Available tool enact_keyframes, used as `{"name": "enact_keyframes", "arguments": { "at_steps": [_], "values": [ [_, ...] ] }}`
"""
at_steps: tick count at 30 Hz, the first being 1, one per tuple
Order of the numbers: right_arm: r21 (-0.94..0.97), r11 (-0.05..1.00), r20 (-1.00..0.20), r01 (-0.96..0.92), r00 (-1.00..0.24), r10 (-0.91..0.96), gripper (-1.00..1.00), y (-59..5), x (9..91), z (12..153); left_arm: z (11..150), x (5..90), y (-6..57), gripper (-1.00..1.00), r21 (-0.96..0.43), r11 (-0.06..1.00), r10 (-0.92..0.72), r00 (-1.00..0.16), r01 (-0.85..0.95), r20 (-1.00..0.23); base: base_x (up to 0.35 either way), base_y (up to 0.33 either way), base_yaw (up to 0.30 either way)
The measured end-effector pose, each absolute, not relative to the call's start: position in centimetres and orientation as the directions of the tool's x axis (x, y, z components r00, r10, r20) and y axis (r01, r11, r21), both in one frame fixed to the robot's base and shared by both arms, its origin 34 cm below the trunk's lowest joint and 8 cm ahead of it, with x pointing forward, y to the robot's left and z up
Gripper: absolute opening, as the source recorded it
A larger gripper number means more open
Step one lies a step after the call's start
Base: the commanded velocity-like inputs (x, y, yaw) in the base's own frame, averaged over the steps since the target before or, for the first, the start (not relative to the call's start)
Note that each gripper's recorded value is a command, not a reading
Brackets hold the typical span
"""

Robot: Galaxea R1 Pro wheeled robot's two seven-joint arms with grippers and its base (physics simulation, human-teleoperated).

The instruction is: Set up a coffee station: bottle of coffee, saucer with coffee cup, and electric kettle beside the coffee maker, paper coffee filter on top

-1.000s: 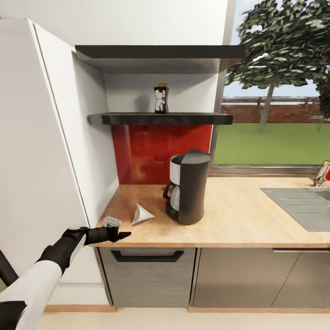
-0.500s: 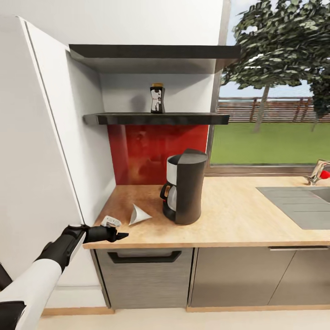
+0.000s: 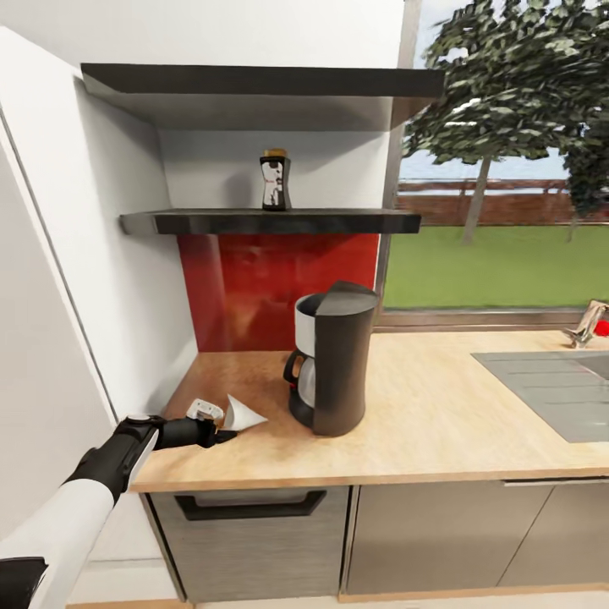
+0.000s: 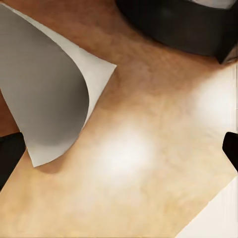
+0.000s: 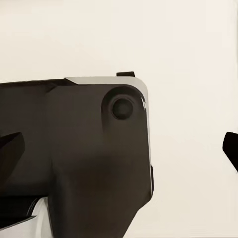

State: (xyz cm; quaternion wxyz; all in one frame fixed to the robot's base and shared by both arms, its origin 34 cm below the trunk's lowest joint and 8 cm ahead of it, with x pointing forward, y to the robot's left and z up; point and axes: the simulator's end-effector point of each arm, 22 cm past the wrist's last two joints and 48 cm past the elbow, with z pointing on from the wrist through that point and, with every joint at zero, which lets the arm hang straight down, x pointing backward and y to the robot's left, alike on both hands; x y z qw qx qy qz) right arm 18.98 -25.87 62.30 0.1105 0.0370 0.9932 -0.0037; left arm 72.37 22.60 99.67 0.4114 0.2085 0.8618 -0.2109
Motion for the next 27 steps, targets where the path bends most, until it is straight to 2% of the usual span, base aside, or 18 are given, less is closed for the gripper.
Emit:
{"name": "enact_keyframes", "arguments": {
  "at_steps": [15,27],
  "values": [
    [-0.001,0.997,-0.218,0.075,-0.973,0.073,1.0,-25.89,18.91,62.29,99.58,72.3,22.74,1.0,-0.187,0.824,0.192,-0.575,0.535,-0.796,0.021,-0.001,-0.023],
    [-0.001,0.997,-0.218,0.074,-0.973,0.072,1.0,-25.89,18.91,62.29,99.42,72.22,22.76,1.0,-0.19,0.824,0.19,-0.577,0.533,-0.794,0.09,0.0,0.0]
  ]
}}
